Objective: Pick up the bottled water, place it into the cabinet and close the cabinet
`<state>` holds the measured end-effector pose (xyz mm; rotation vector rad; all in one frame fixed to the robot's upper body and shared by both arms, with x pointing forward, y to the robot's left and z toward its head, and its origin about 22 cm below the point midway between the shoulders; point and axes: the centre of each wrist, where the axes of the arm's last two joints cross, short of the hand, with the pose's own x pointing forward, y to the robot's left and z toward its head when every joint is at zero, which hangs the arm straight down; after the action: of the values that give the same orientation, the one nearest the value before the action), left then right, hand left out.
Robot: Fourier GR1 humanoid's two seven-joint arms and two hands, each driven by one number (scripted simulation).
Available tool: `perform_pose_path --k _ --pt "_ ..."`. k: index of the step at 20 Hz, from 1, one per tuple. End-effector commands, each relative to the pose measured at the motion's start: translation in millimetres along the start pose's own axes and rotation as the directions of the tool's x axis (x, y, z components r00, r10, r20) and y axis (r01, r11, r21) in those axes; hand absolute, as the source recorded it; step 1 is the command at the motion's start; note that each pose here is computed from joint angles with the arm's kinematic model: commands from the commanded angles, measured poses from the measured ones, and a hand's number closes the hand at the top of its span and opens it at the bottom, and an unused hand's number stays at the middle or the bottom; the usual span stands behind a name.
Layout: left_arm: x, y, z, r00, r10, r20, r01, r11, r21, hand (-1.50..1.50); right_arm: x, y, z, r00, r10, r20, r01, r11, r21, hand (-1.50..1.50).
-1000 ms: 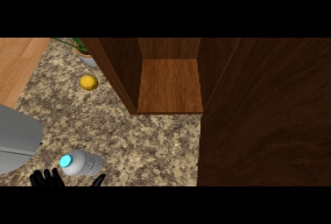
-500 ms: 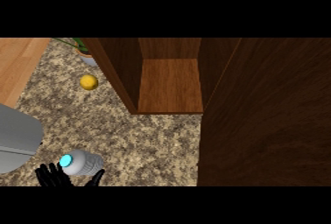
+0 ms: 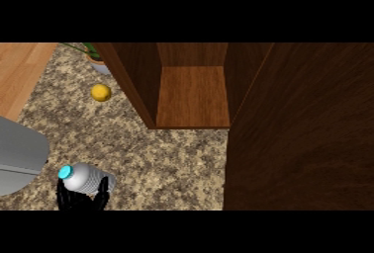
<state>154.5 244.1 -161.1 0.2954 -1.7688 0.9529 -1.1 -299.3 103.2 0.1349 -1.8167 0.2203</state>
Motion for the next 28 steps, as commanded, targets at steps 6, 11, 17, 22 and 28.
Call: perform_pose_path --k 6,11,17,22,28 --pt "-13 -26 -19 0.994 0.074 0.087 -0.072 0.997 -0.028 1.5 30 6 -10 0.998 0.01 0.06 -0.011 1.0 0.024 -1.5" --pt "-10 -32 -17 0.991 0.022 0.136 -0.008 0.994 -0.108 1.5 24 3 -11 0.996 0.004 0.084 -0.005 1.0 0.009 -1.5" --pt "-4 -69 -68 0.987 -0.017 -0.162 -0.077 0.829 -0.554 1.5 15 3 -12 0.996 -0.024 0.087 0.019 0.998 0.056 -1.5" --pt "-7 -93 -62 0.975 0.028 -0.221 -0.161 0.774 -0.612 1.5 35 9 -16 0.995 -0.012 0.102 0.008 0.999 0.039 -1.5" --pt "20 -138 -56 0.983 0.029 -0.183 -0.152 0.693 -0.705 1.5 26 4 -15 0.997 -0.004 0.079 0.004 1.0 0.005 -1.5"
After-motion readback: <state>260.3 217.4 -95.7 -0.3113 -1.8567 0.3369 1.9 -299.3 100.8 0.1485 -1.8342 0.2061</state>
